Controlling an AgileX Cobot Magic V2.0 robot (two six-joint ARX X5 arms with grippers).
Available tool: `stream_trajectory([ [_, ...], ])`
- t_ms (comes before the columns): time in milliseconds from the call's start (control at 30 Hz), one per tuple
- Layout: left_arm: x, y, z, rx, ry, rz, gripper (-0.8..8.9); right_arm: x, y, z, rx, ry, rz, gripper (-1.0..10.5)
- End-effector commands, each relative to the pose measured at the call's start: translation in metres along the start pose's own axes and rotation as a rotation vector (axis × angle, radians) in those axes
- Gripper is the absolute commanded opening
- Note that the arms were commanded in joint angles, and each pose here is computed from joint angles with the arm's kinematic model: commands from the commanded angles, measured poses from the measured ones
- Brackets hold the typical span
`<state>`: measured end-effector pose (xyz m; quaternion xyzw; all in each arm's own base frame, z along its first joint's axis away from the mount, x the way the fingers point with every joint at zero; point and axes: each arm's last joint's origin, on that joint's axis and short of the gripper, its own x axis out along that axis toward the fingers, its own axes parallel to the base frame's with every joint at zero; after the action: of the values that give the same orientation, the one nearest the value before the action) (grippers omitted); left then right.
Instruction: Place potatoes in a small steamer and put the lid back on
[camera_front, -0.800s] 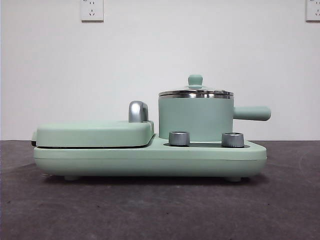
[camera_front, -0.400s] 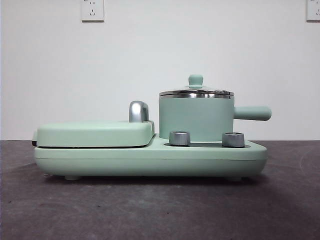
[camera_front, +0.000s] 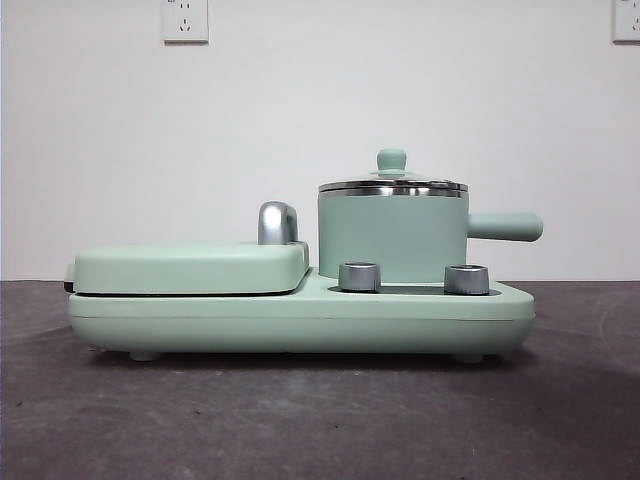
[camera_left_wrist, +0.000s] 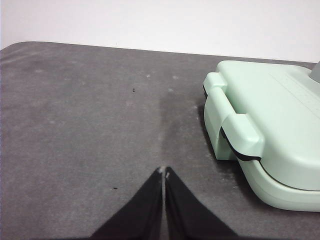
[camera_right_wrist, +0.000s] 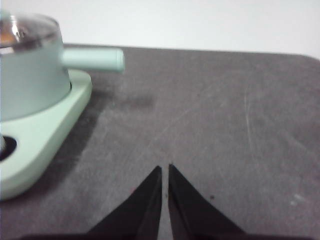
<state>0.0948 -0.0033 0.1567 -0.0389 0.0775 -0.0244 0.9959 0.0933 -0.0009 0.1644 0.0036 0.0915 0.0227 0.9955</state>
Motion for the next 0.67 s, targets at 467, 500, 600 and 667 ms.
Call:
stream_trajectory([
  [467, 0.0018, 0.0007, -0.0068, 0.003, 0.023, 0.003, 0.05, 0.0051, -0.0008, -0.0132, 0.026, -0.020, -0.011, 0.2],
  [500, 0.0018, 0.0007, -0.0068, 0.003, 0.023, 0.003, 0.05, 0.0051, -0.0009, -0.0132, 0.031, -0.019, -0.016, 0.2],
  [600, 0.0018, 0.0007, -0.0068, 0.003, 0.023, 0.003, 0.05, 0.0051, -0.0014, -0.0133, 0.047, -0.019, -0.030, 0.2],
  [667, 0.0018, 0.0007, -0.0068, 0.002, 0.023, 0.003, 0.05, 0.0051, -0.0013, -0.0133, 0.047, -0.019, -0.030, 0.2],
])
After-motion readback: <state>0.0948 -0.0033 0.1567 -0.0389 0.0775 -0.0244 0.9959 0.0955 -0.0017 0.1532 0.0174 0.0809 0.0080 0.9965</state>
